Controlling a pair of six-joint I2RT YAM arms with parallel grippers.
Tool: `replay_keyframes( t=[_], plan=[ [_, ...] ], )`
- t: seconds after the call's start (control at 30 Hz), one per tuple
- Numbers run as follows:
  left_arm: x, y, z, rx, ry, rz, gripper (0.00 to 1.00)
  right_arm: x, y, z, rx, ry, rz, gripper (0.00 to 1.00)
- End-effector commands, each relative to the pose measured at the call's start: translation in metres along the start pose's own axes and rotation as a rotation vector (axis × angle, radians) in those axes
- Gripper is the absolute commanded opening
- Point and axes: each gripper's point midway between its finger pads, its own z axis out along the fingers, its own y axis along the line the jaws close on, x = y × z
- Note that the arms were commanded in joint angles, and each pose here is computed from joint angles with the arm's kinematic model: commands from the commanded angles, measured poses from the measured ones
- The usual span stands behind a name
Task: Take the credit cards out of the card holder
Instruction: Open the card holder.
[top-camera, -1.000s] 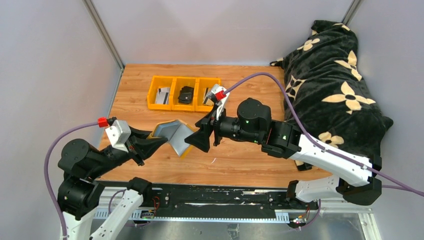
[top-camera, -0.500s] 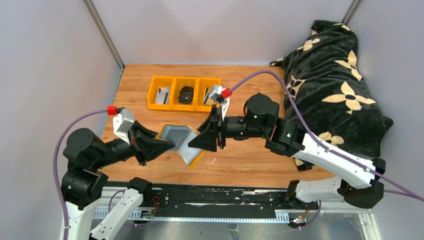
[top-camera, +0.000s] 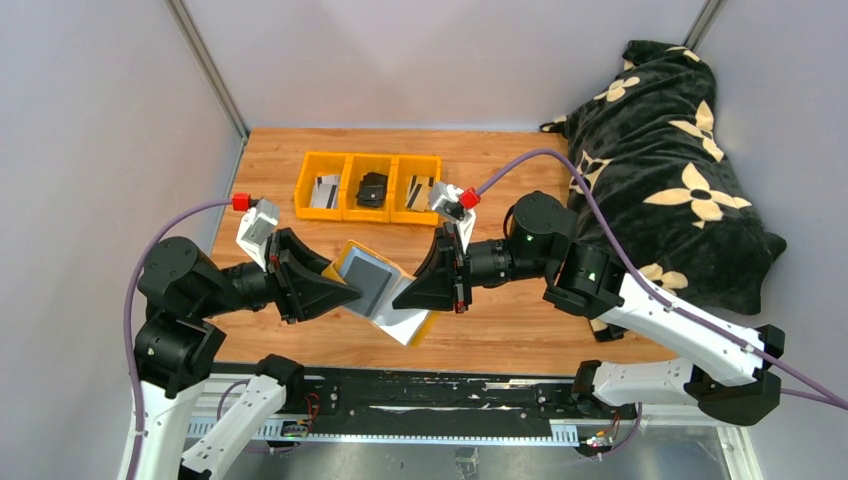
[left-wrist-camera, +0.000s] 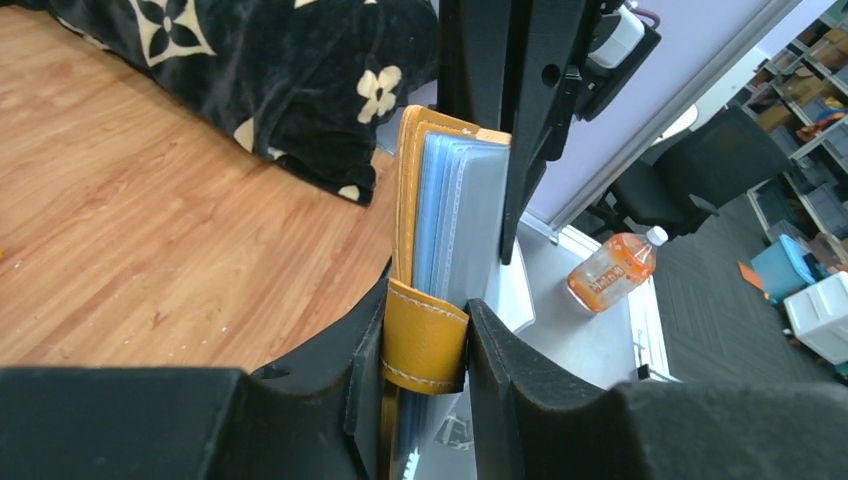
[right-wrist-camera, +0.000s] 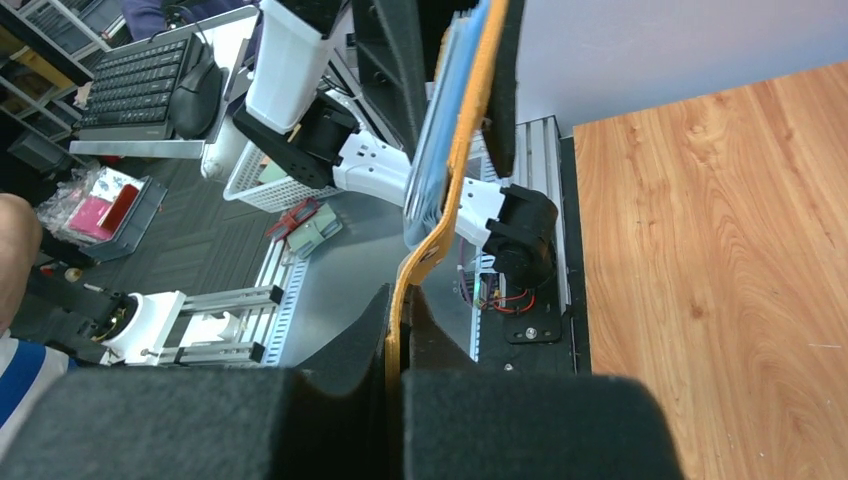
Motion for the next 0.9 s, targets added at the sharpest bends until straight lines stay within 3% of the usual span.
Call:
replay_keyframes(
  t=[0.0,0.37,0.87],
  plan=[
    [0.002,0.006,0.004,-0.002,0.019,-0.029,0.36,-0.007,0.028,-0.010,-0.112,-0.018,-0.039,0.00],
    [0.008,-0.017,0.003,0.146,0.082,-0.075,0.48,0.000,0.019,-0.008,-0.078,0.020,-0.041,0.00],
    [0.021,-0.023,-0.007,0.165,0.163,-0.005,0.38,0.005,0.016,-0.009,-0.090,0.071,-0.042,0.00]
  ],
)
